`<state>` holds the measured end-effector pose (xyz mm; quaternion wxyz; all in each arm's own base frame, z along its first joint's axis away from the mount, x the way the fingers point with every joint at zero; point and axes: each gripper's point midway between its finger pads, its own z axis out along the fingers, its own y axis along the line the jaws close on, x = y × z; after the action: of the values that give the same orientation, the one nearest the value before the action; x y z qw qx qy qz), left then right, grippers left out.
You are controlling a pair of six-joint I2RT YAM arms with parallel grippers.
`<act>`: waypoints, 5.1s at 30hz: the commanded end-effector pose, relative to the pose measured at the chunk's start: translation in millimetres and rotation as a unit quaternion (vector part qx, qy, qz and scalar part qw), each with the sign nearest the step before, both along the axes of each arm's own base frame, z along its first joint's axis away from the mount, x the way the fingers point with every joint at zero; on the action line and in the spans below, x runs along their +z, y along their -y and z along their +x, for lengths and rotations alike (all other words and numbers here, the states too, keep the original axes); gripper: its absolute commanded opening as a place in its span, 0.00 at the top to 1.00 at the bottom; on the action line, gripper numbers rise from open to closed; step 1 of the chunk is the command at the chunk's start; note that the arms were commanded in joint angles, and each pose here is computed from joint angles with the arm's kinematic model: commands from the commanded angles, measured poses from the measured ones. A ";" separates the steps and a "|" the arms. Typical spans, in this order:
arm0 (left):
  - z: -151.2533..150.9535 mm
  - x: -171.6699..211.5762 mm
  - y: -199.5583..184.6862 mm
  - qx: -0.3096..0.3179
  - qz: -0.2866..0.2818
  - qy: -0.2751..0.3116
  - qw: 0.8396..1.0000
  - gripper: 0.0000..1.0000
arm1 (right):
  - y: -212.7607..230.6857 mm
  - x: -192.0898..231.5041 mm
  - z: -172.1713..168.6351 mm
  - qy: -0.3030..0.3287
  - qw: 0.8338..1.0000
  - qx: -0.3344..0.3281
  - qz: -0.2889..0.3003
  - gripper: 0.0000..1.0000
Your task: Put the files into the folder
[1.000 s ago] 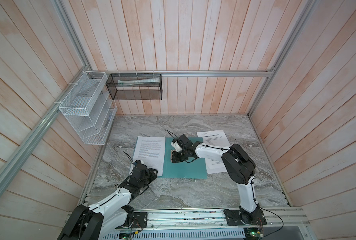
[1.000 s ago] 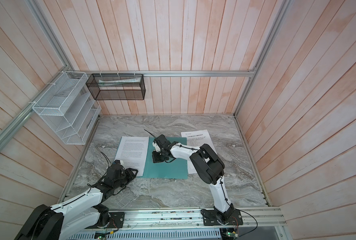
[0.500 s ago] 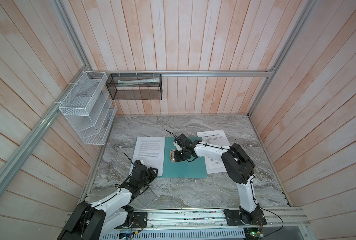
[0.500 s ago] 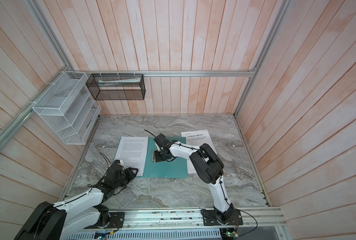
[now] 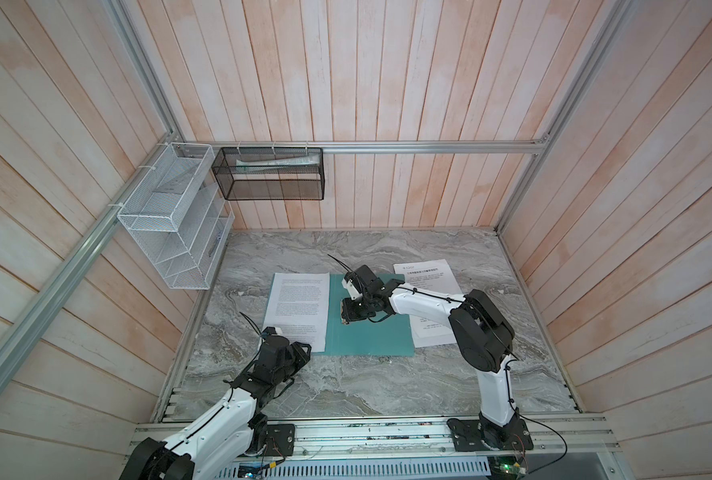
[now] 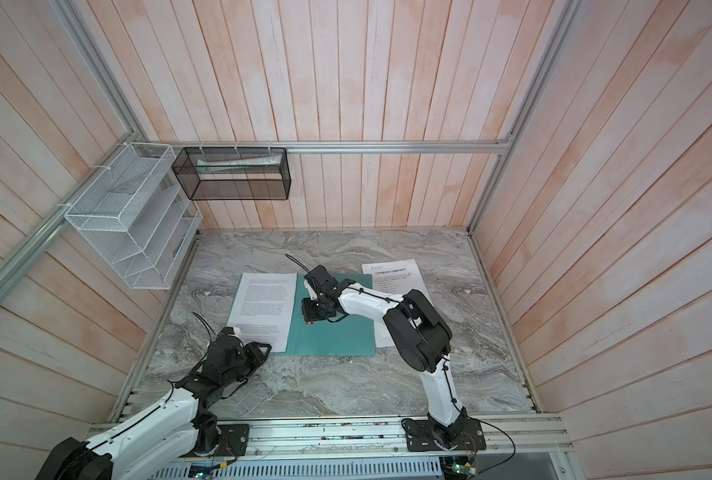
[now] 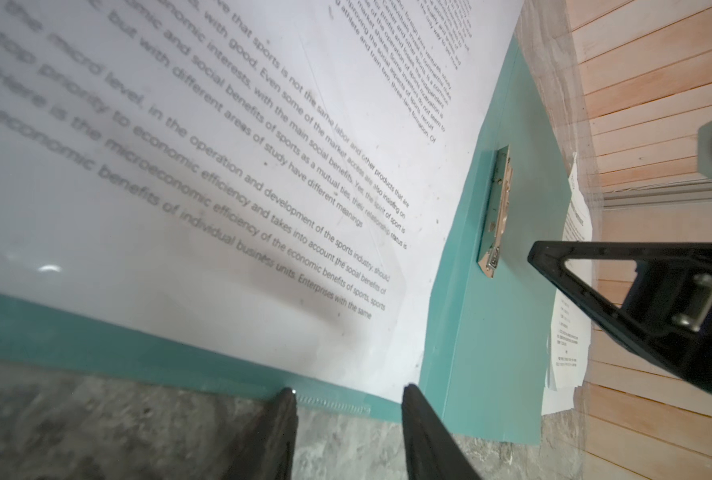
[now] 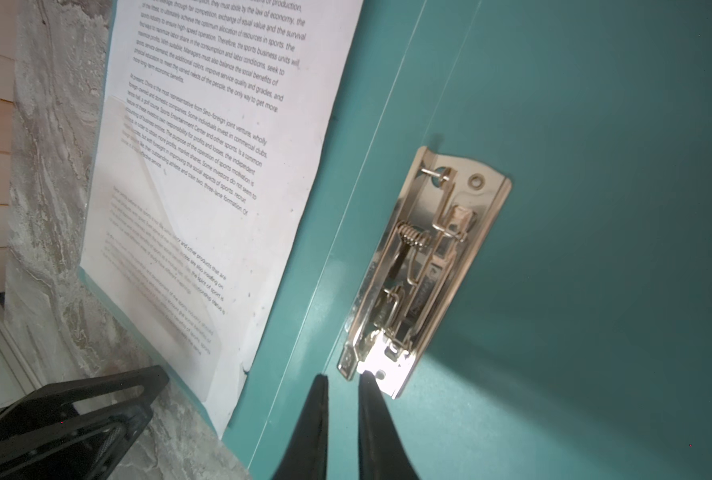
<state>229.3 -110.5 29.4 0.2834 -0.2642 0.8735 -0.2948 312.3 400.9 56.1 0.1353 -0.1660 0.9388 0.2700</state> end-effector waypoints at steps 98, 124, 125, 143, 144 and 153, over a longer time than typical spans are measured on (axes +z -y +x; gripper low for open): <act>17.3 -38.0 -5.8 -0.042 0.075 -0.087 0.992 0.55 | 54.0 -69.7 -0.1 -0.079 0.992 -0.032 -0.093 1.00; 19.7 -34.8 -4.9 -0.050 0.081 -0.079 0.992 0.56 | -14.2 52.6 12.0 -0.123 0.971 0.003 0.204 0.76; 19.7 -34.7 -5.2 -0.050 0.081 -0.079 0.992 0.56 | -12.8 57.6 13.1 -0.122 0.970 0.002 0.210 0.71; 37.0 -11.7 1.3 -0.091 0.110 -0.062 0.988 0.54 | 20.4 -1.5 -2.5 -0.176 0.964 -0.031 0.195 0.99; 39.2 -8.4 2.4 -0.095 0.112 -0.058 0.988 0.54 | 15.2 -0.7 -3.5 -0.176 0.964 -0.025 0.197 1.00; 61.9 21.5 12.0 -0.116 0.117 -0.028 0.986 0.40 | -14.4 11.9 30.4 -0.156 0.965 -0.006 0.211 1.00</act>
<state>285.4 -122.8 43.3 0.2487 -0.1489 0.9310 -0.2218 324.2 409.8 58.9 0.0055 -0.0776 0.8754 0.4771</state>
